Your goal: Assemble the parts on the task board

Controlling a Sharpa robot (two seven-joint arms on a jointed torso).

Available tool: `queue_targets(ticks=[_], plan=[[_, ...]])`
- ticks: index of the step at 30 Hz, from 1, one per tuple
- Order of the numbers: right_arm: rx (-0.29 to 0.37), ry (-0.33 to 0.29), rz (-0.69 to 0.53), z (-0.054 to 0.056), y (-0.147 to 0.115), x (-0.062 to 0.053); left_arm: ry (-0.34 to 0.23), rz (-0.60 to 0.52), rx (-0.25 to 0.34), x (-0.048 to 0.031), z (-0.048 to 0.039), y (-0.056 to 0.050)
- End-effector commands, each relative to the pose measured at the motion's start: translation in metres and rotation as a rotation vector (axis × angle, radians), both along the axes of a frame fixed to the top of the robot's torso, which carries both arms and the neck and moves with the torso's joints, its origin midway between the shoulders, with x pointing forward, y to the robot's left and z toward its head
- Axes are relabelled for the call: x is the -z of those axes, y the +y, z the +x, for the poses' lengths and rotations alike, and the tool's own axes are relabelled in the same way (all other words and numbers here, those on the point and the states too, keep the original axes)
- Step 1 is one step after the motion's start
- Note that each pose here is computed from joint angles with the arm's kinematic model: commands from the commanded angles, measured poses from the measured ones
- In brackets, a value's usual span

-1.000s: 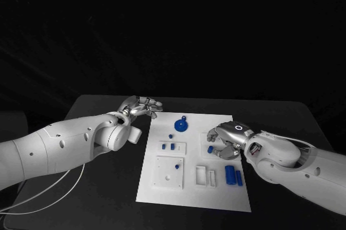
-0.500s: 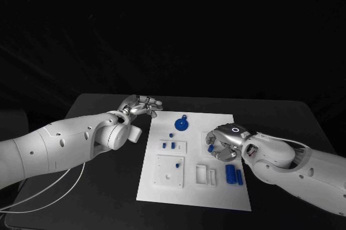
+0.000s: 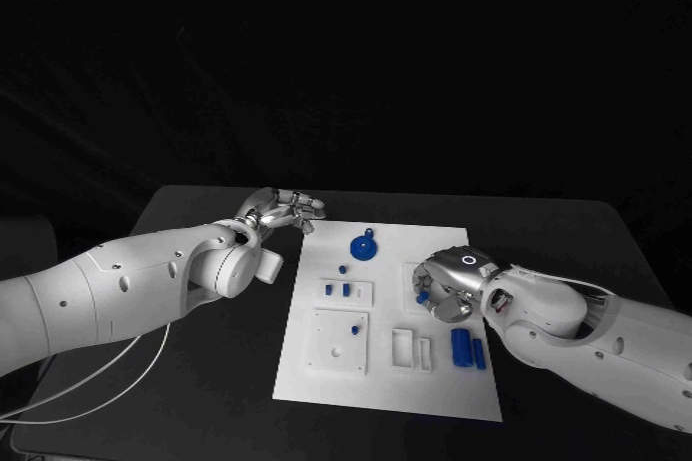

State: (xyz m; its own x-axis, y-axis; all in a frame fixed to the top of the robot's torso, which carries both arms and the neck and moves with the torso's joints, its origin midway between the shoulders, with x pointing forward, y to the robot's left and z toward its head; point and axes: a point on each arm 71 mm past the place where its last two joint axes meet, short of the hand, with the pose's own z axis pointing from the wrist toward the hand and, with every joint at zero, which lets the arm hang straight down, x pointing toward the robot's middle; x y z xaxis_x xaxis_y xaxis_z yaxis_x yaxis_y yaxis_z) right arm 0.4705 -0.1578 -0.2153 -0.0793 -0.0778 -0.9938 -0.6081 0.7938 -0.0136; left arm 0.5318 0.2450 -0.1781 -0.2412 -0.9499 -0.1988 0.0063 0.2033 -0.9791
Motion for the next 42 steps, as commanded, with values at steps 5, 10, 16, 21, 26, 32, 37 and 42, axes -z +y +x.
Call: queue_targets(ticks=[5, 10, 16, 21, 26, 32, 37, 42], plan=[[0.010, -0.047, -0.001, -0.001, 0.004, 0.000, -0.005, -0.009, 0.009, -0.0012, -0.0001, -0.002], [0.009, -0.066, 0.021, -0.002, 0.006, -0.002, -0.005, -0.009, 0.009, -0.0012, 0.0000, -0.002], [0.001, -0.067, 0.073, -0.009, 0.005, -0.007, -0.005, -0.008, 0.006, -0.0011, 0.0007, 0.000], [-0.016, -0.067, 0.129, -0.017, 0.009, -0.020, -0.006, -0.006, 0.000, -0.0011, 0.0011, 0.002], [-0.057, -0.069, 0.187, -0.026, 0.022, -0.028, -0.006, -0.006, 0.000, -0.0011, 0.0011, 0.002], [-0.120, -0.044, 0.228, -0.033, 0.052, -0.030, -0.006, -0.008, 0.006, -0.0010, 0.0011, -0.001], [-0.184, -0.031, 0.238, -0.044, 0.081, -0.022, -0.006, -0.012, 0.005, -0.0010, 0.0015, -0.002], [-0.240, -0.021, 0.229, -0.055, 0.104, -0.010, -0.007, -0.013, 0.007, -0.0010, 0.0016, -0.003]])
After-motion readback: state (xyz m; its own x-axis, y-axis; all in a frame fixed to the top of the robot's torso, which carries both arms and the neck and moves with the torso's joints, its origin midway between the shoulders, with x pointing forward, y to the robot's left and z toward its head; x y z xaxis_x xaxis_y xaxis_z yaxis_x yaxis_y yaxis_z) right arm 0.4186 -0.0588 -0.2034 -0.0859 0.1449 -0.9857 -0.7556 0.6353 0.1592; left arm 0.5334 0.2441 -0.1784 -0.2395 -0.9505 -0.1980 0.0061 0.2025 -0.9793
